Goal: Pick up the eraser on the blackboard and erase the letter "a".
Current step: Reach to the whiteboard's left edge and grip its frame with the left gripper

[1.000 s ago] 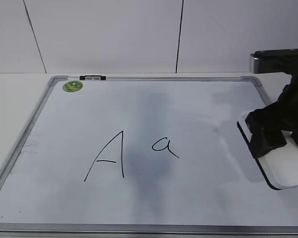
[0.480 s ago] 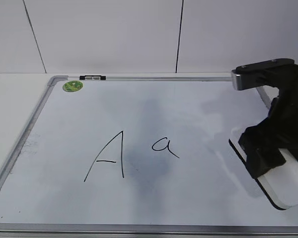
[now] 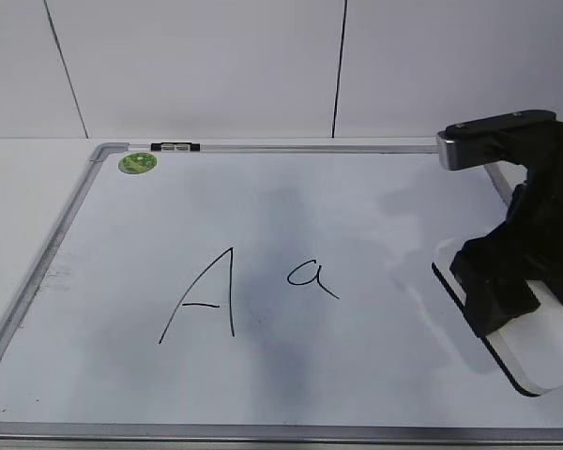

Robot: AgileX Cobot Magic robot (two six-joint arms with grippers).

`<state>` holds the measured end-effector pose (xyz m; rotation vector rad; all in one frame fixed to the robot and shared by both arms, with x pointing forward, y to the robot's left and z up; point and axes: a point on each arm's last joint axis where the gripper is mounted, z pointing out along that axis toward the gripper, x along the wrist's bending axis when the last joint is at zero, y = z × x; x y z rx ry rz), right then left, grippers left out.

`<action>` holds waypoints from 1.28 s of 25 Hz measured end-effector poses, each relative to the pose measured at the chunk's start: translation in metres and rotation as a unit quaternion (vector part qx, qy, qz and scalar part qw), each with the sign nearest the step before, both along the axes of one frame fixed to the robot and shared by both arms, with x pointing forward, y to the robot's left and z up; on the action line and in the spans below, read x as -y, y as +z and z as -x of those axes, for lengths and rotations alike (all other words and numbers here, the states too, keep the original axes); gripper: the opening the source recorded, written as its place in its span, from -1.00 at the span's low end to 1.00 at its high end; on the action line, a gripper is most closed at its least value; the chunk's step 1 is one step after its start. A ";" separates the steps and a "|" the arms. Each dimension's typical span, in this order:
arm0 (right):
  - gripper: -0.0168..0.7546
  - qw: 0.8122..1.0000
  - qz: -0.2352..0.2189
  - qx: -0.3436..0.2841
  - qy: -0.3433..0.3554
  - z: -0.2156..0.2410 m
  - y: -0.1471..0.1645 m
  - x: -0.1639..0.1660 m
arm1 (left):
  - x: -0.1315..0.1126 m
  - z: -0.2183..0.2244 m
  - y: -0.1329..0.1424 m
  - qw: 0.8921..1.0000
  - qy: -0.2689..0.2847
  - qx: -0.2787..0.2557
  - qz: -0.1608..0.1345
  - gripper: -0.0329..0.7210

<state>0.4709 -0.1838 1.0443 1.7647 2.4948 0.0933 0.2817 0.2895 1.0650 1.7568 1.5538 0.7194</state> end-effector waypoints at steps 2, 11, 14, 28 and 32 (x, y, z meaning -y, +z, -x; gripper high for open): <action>0.42 1.000 0.000 0.001 0.000 0.000 0.000 0.000 | -0.001 -0.015 0.001 1.000 0.003 -0.015 0.001 0.41; 0.42 1.000 -0.004 0.007 0.000 -0.001 0.000 -0.001 | 0.003 -0.087 -0.005 0.990 0.005 -0.138 0.041 0.46; 0.42 1.000 -0.006 0.012 0.001 -0.002 0.001 -0.001 | 0.003 -0.113 -0.004 0.985 0.007 -0.167 0.047 0.46; 0.42 1.000 -0.004 0.009 0.001 -0.002 0.001 -0.001 | 0.004 -0.227 -0.014 0.968 0.014 -0.240 0.070 0.30; 0.42 1.000 -0.001 0.003 0.000 -0.001 0.001 0.000 | 0.005 -0.254 -0.029 0.961 0.016 -0.265 0.078 0.22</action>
